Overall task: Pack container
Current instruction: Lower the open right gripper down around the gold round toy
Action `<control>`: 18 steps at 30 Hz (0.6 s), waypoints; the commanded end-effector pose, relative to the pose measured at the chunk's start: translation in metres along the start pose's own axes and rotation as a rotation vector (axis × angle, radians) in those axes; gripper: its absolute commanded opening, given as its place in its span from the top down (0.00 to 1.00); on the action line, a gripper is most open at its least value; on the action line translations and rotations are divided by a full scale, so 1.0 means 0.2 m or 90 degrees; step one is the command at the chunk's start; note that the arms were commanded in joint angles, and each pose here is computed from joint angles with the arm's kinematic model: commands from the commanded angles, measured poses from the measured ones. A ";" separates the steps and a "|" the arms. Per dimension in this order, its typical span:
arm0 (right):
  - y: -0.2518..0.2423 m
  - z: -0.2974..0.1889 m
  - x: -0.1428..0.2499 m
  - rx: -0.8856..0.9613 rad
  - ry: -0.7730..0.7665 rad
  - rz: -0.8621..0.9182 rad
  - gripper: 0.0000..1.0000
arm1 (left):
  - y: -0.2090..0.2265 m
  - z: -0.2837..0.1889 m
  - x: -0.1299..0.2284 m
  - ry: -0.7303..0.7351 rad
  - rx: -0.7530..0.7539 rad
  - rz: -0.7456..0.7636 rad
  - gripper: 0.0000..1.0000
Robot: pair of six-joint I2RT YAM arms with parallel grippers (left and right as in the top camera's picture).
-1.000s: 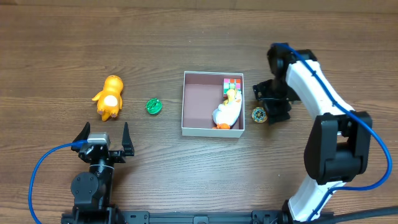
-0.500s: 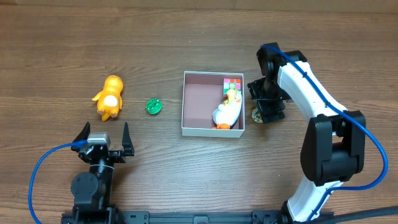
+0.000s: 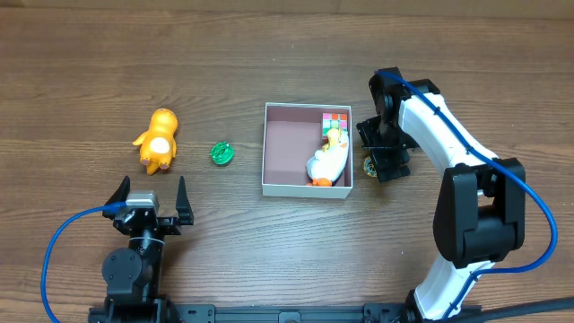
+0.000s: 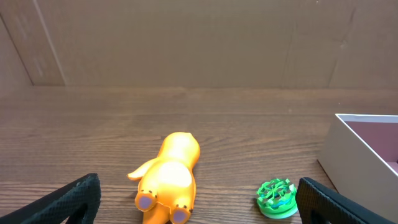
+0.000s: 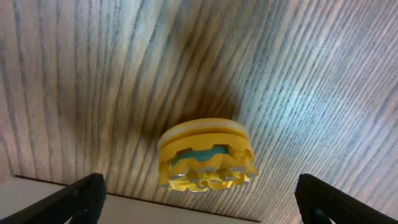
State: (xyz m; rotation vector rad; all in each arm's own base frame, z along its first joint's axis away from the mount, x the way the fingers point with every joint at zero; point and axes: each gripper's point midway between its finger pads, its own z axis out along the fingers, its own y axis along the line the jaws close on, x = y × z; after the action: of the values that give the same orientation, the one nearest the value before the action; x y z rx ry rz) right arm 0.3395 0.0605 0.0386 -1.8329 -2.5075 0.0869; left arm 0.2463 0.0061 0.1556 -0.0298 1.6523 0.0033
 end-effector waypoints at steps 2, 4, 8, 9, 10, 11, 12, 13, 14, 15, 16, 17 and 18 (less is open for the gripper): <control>0.00 0.00 -0.04 0.001 -0.024 0.012 0.00 | 0.01 0.00 0.00 -0.002 -0.008 0.014 0.00; 0.00 0.00 -0.04 -0.001 -0.024 0.012 0.00 | 0.01 0.00 0.00 -0.002 -0.008 0.014 0.00; 0.02 0.02 -0.04 -0.008 -0.024 0.012 0.00 | 0.01 0.00 0.00 -0.002 -0.008 0.014 0.00; 0.02 0.02 -0.04 -0.008 -0.024 0.010 0.00 | 0.01 0.00 0.00 -0.002 -0.008 0.014 0.00; 0.02 0.03 -0.04 -0.007 -0.024 0.010 0.00 | 0.01 0.00 0.00 -0.002 -0.008 0.014 0.00; 0.02 0.03 -0.04 -0.006 -0.024 0.010 0.00 | 0.01 0.00 0.00 -0.002 -0.008 0.014 0.00; 0.03 0.04 -0.04 -0.005 -0.022 0.009 0.00 | 0.01 0.00 0.00 -0.002 -0.008 0.014 0.00; 0.03 0.04 -0.04 -0.005 -0.021 0.008 0.00 | 0.01 0.00 0.00 -0.002 -0.008 0.014 0.00; 0.03 0.04 -0.04 -0.006 -0.021 0.009 0.00 | 0.01 0.00 0.00 -0.002 -0.008 0.014 0.00; 0.03 0.04 -0.04 -0.007 -0.018 0.010 0.00 | 0.01 0.00 0.00 -0.002 -0.008 0.014 0.00; 0.03 0.04 -0.04 -0.008 -0.013 0.012 0.00 | 0.01 0.00 0.00 -0.002 -0.008 0.014 0.00; 0.03 0.04 -0.04 -0.009 -0.007 0.014 0.00 | 0.01 0.00 0.00 -0.002 -0.008 0.014 0.00; 0.03 0.04 -0.03 -0.011 0.000 0.013 0.00 | 0.01 0.00 0.00 -0.002 -0.008 0.014 0.00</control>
State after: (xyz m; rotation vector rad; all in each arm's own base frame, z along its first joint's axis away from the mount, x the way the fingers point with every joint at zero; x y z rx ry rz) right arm 0.3491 0.0587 0.0382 -1.8579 -2.5364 0.0630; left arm 0.2463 0.0061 0.1556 -0.0298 1.6523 0.0033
